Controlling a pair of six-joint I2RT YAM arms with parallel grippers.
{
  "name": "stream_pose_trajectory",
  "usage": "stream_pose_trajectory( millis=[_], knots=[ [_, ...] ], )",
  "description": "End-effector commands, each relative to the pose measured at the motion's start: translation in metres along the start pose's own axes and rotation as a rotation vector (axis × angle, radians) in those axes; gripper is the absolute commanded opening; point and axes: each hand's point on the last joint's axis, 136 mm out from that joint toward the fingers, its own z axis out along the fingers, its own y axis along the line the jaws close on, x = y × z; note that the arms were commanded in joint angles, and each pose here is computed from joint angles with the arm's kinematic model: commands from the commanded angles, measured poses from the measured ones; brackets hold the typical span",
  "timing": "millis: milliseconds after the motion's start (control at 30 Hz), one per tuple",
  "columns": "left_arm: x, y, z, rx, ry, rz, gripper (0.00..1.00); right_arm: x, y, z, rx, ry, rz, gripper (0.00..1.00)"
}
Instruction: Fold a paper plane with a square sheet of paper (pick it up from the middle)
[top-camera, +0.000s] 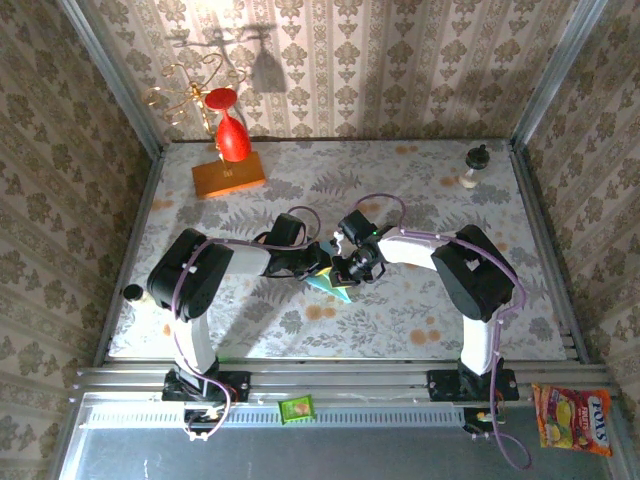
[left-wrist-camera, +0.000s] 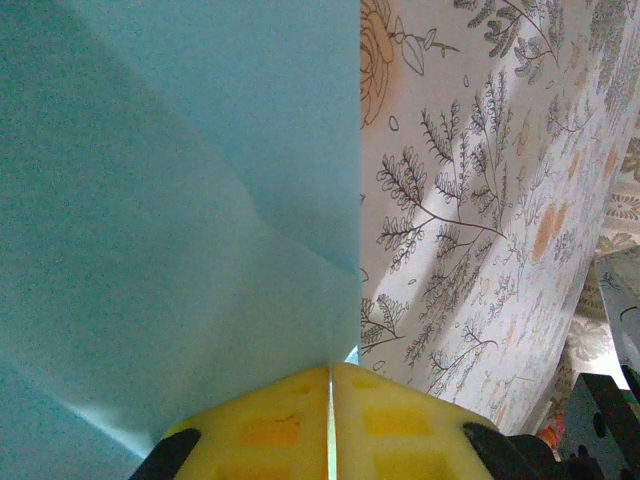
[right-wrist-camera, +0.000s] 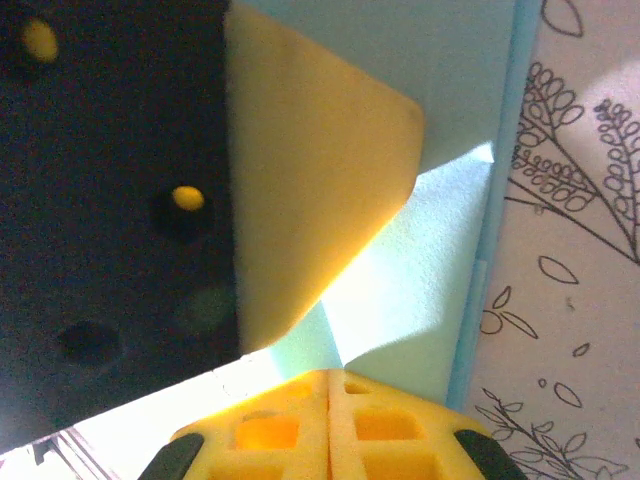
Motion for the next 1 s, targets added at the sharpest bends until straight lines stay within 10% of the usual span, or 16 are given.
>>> stream_pose_trajectory(
  millis=[0,967],
  knots=[
    [0.027,0.060,0.007,-0.195,0.071,-0.090,0.11,0.008,-0.012,0.005,0.052,0.034,0.003,0.09],
    [0.031,0.082,0.003,-0.249,0.069,-0.121,0.10,0.058,-0.037,0.002,0.015,0.106,0.079,0.12]
  ],
)
